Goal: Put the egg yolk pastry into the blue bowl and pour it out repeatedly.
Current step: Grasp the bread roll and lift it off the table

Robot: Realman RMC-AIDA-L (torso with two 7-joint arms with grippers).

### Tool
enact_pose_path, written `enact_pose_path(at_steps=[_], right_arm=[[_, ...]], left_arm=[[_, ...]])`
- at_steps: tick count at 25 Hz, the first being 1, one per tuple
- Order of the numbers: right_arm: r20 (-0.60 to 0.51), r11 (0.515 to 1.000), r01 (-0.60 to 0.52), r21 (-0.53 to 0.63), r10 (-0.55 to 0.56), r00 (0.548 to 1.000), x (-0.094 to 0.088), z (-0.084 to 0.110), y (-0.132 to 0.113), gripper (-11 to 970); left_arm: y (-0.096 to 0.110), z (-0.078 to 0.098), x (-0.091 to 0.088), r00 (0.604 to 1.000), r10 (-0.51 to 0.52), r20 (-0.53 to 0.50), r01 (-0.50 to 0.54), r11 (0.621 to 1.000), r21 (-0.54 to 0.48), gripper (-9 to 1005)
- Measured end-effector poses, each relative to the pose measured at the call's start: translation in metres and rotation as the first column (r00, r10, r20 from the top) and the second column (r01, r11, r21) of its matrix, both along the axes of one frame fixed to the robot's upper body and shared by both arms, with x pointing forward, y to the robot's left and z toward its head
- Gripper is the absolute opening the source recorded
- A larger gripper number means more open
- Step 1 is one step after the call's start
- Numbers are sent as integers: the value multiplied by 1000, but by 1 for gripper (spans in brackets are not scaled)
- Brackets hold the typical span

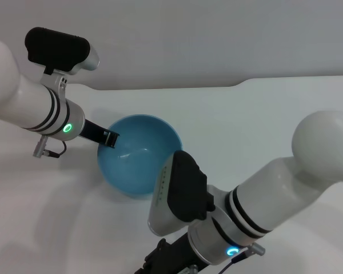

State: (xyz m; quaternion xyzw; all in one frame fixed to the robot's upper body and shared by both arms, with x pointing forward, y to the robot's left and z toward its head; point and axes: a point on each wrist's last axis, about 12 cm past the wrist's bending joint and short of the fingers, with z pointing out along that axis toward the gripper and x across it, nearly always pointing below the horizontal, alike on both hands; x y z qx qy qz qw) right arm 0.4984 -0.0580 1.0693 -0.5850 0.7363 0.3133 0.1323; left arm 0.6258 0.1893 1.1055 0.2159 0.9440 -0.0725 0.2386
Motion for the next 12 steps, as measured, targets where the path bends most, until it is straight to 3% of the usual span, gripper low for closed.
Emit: enact_pose_path(at_steps=[12], right_arm=[[-8,999,31,44,-30,1000,-2,-16,0,491]], left_arm=[[-1,1,0,1000,-2,1,2,1000,-2,12]])
